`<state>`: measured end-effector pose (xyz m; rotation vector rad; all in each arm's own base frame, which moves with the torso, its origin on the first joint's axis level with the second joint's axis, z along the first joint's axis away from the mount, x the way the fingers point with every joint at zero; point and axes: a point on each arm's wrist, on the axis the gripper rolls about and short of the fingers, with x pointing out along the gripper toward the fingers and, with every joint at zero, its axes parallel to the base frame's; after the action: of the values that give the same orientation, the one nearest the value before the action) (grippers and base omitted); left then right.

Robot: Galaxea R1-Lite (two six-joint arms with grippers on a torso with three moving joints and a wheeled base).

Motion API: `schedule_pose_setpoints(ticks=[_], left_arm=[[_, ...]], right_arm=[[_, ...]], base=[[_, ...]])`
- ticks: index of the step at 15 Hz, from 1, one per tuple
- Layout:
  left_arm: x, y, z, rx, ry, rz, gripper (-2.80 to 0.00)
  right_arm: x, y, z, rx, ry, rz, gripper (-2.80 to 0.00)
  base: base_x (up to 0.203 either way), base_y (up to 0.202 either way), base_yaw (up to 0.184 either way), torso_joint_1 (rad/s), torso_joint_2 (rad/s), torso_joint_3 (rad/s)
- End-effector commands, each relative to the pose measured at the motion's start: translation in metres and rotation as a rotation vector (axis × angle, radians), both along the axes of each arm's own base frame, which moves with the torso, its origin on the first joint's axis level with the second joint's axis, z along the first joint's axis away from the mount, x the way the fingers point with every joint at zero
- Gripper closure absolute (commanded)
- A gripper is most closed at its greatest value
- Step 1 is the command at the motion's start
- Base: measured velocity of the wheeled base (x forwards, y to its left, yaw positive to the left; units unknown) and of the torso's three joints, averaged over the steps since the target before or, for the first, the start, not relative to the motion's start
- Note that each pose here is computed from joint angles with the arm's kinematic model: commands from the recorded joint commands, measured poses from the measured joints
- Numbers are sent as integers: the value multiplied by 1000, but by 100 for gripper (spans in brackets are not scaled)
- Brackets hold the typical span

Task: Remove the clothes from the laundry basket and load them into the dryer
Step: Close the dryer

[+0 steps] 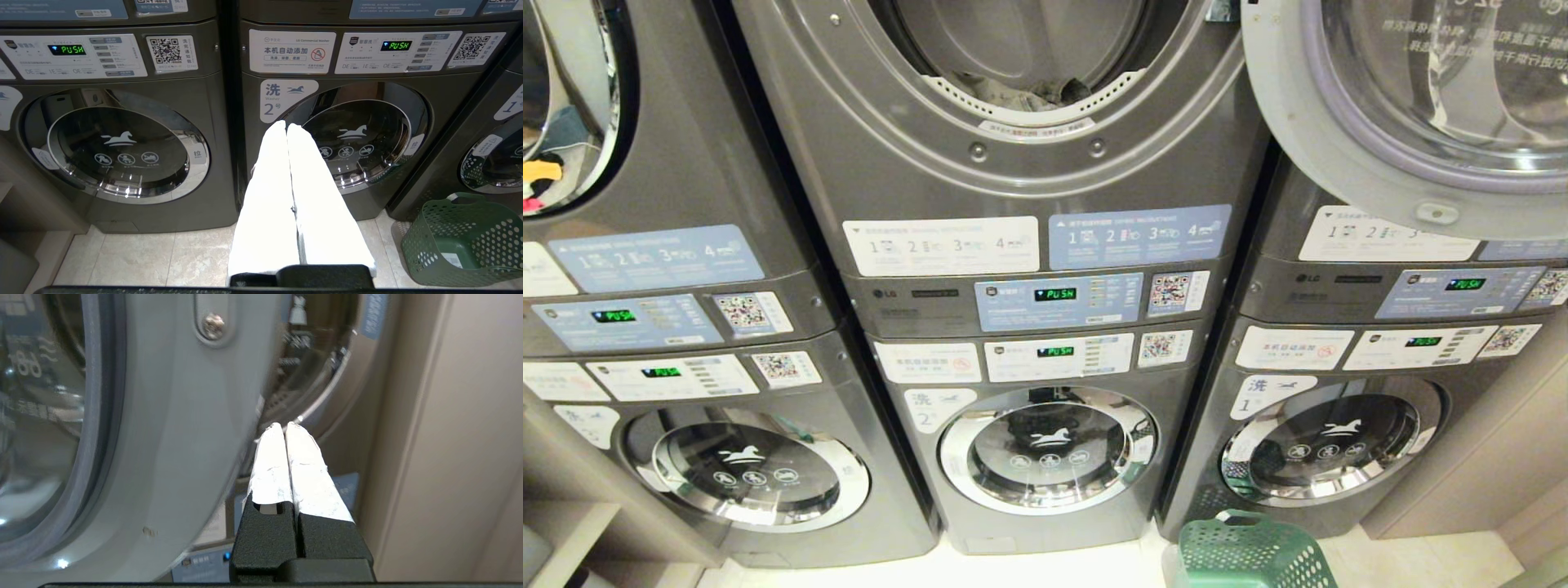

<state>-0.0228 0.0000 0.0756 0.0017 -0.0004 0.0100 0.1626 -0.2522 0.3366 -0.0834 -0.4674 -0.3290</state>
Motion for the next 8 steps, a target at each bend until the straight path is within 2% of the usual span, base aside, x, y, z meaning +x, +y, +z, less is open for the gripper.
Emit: schedule_pose_setpoints(ticks=[1, 3, 8], left_arm=[[0, 0, 0, 0, 1, 1, 0], [0, 0, 0, 0, 0, 2, 0], [0, 0, 0, 0, -1, 1, 0]], right_arm=[[15, -10, -4, -10, -4, 25, 0], [17, -13, -6, -24, -2, 16, 0], [18, -16, -10, -10, 5, 18, 0]], base=[[0, 0, 0, 0, 0, 0], [0, 0, 0, 0, 0, 0], [0, 0, 0, 0, 0, 0]])
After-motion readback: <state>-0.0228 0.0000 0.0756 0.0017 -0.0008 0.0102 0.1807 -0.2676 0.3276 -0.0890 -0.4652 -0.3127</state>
